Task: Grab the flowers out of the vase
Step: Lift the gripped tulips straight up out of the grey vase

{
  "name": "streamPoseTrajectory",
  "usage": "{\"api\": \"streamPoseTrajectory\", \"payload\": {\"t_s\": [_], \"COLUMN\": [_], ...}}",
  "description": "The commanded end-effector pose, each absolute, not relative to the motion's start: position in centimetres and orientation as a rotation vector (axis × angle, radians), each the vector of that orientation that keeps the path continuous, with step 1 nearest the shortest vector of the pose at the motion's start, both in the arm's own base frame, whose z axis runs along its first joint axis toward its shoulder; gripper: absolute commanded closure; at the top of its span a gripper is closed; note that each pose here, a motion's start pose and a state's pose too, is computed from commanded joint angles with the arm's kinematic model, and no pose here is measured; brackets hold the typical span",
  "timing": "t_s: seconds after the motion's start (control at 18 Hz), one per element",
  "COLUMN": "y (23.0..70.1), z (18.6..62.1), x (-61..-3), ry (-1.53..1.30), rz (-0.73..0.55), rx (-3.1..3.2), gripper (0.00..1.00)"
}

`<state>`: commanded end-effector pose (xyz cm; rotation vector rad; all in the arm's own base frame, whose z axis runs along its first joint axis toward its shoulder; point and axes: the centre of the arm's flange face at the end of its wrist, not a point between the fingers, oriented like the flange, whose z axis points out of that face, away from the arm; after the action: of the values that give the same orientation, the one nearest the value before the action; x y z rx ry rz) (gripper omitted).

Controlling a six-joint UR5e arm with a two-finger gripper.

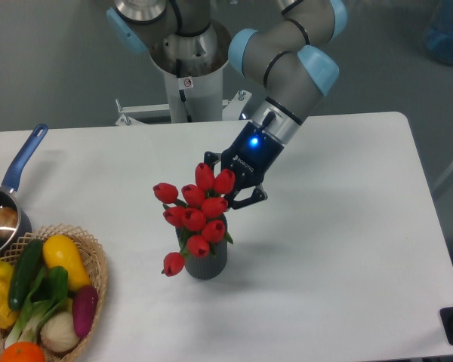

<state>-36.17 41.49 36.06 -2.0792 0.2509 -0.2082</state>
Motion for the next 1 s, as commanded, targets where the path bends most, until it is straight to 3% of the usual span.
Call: {"api": "streamPoseTrajectory", "payload": {"t_s": [0.67, 1.0], "y": [42.4, 41.6], "z": [46.8, 49.9], "x": [-36.6, -35.4], "ry": [0.161, 0.178], "rz": [-0.247, -0.210], "rx": [-1.913, -1.893], "gripper": [1.00, 1.00]}}
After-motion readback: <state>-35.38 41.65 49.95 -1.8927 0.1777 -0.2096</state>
